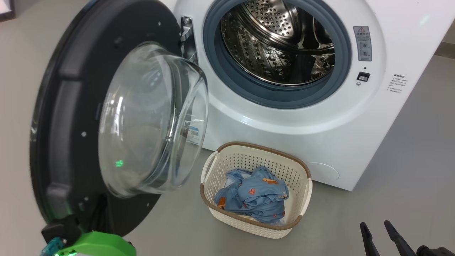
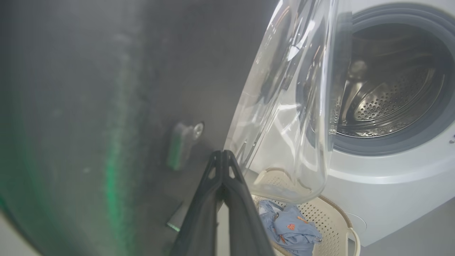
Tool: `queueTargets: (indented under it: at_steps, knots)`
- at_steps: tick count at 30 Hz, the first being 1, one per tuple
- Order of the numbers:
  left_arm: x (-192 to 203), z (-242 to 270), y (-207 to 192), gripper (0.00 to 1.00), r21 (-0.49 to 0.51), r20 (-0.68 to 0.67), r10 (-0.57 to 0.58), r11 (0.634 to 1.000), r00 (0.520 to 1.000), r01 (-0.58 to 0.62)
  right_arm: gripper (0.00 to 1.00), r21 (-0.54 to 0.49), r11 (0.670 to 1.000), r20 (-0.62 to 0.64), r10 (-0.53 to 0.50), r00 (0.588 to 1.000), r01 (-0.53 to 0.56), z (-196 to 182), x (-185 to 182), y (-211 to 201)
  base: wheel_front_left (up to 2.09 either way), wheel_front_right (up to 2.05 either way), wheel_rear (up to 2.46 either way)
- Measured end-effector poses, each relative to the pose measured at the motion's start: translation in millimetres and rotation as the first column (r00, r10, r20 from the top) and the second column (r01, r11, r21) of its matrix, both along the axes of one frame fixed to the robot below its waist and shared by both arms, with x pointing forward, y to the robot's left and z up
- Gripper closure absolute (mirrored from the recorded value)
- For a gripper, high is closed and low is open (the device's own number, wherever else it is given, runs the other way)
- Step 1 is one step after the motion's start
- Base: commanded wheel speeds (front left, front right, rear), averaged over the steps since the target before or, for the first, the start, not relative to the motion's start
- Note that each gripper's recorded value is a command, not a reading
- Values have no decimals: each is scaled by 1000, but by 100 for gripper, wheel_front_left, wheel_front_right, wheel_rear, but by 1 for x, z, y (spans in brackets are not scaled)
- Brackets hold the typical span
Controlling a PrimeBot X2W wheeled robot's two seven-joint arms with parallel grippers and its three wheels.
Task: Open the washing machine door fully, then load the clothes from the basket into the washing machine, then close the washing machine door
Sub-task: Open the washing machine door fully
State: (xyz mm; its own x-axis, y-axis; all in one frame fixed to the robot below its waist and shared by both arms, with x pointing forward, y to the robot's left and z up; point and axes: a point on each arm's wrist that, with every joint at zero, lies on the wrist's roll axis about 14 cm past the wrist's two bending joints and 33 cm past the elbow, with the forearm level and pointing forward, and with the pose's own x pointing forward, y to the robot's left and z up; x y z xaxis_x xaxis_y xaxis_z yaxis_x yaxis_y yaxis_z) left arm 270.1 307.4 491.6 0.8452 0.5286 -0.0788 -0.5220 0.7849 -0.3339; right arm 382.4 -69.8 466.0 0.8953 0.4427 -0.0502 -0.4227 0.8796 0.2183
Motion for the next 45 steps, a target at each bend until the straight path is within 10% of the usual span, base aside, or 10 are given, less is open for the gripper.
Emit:
queueTargets:
  at_steps: [45]
  knots:
    - [7, -7, 114, 100, 91, -73, 301, 951, 951, -295, 0, -54, 994, 3, -93, 996, 93, -4, -11, -49, 0, 0, 0]
